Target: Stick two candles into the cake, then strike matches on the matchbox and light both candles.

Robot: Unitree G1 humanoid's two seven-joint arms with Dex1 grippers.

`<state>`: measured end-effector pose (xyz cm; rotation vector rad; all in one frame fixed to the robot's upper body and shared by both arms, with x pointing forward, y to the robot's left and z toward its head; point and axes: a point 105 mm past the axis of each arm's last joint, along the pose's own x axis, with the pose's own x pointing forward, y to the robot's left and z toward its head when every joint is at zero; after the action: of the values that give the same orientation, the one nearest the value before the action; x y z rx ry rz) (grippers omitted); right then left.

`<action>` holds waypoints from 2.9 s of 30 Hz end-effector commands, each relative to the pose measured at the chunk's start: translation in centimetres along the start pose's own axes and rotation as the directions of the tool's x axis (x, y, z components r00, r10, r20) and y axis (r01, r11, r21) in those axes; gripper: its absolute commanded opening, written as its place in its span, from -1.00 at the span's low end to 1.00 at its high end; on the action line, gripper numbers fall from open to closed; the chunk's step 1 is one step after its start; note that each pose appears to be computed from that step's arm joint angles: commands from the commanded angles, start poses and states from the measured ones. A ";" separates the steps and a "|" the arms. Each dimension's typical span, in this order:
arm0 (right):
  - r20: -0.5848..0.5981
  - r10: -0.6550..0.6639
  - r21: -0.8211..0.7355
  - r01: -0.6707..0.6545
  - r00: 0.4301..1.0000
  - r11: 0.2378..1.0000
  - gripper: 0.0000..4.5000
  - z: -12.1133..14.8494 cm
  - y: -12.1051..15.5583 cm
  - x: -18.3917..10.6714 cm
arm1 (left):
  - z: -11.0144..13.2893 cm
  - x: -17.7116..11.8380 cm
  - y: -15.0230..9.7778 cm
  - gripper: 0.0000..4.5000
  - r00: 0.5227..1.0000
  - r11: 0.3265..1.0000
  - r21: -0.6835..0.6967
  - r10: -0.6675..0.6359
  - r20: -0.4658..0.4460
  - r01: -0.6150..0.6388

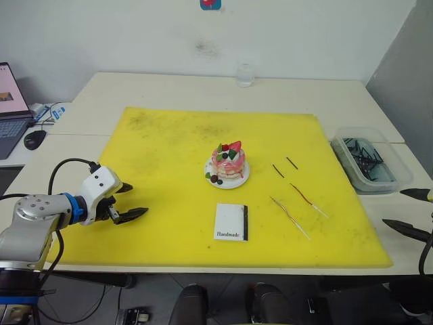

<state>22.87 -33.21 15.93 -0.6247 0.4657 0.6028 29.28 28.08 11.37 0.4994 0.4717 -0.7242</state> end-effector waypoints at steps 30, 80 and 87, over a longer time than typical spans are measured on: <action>0.030 -0.008 -0.031 0.009 1.000 0.999 0.99 0.9 -0.2 0.0 | 0.9 -1.1 0.8 1.00 0.999 0.999 0.018 0.035 0.037 -0.035; 0.137 0.021 0.145 -0.041 0.990 0.989 0.99 3.7 6.5 9.5 | 12.7 1.8 -16.5 1.00 0.722 0.844 0.196 -0.531 0.444 0.499; 0.076 0.042 0.133 -0.052 0.996 0.990 0.25 2.8 7.1 9.7 | 12.9 1.9 -16.3 1.00 0.725 0.844 0.198 -0.530 0.439 0.498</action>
<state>25.97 -22.65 9.27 -0.4208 0.4478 0.6506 22.13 9.55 15.44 0.2111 0.1370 -1.3518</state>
